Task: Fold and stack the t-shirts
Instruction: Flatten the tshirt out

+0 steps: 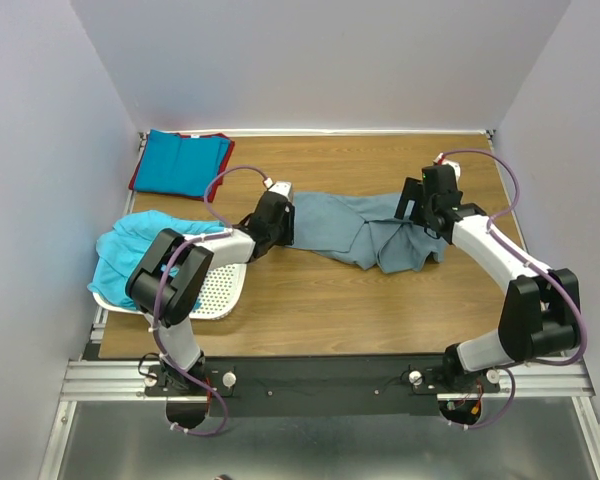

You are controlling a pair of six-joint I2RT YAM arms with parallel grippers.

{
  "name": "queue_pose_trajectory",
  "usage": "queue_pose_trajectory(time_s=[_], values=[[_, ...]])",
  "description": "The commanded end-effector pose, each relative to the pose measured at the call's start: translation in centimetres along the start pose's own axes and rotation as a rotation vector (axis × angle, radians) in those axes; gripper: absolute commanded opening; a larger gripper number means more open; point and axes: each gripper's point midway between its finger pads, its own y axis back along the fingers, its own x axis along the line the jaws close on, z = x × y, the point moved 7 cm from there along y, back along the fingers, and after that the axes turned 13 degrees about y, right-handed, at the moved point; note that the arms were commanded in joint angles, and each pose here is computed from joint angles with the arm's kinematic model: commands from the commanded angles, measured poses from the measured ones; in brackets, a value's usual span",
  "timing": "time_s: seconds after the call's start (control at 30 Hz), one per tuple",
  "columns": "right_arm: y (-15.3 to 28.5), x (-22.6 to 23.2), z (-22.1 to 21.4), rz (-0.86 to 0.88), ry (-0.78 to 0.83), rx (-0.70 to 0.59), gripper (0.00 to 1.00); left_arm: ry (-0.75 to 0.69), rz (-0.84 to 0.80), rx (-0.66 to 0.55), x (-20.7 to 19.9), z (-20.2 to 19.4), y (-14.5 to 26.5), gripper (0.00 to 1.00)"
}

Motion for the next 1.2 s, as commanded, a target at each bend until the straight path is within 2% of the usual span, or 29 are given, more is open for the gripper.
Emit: queue_pose_trajectory(time_s=[0.0,0.3,0.67,0.8,0.87,0.9,0.93,1.03,1.17], values=[[0.3,0.0,-0.4,0.016,-0.015,-0.007,1.0,-0.029,0.096,-0.006,0.5,-0.2,0.5,0.48],[1.2,-0.2,-0.2,0.025,-0.021,-0.033,1.0,-0.044,0.132,0.034,0.9,-1.4,1.0,0.48],[1.7,-0.3,-0.2,0.029,-0.031,-0.047,1.0,-0.065,0.087,0.089,0.3,-2.9,0.4,0.47],[1.9,-0.3,-0.2,0.028,-0.033,-0.05,1.0,-0.083,0.078,0.105,0.0,-3.5,0.4,0.38],[1.9,-0.3,-0.3,0.03,-0.036,-0.049,1.0,-0.09,0.076,0.108,-0.1,-3.6,0.4,0.25],[1.9,-0.3,-0.3,0.031,-0.036,-0.048,1.0,-0.094,0.078,0.109,-0.1,-3.7,0.3,0.08],[1.9,-0.3,-0.2,0.033,-0.035,-0.049,1.0,-0.096,0.086,0.104,0.0,-3.6,0.3,0.0],[2.1,-0.3,-0.2,0.037,-0.033,-0.055,1.0,-0.101,0.085,0.073,-0.5,-2.4,0.8,0.0],[2.7,-0.3,0.3,0.049,-0.03,-0.074,1.0,-0.086,0.016,-0.093,-3.0,3.9,4.3,0.0]])
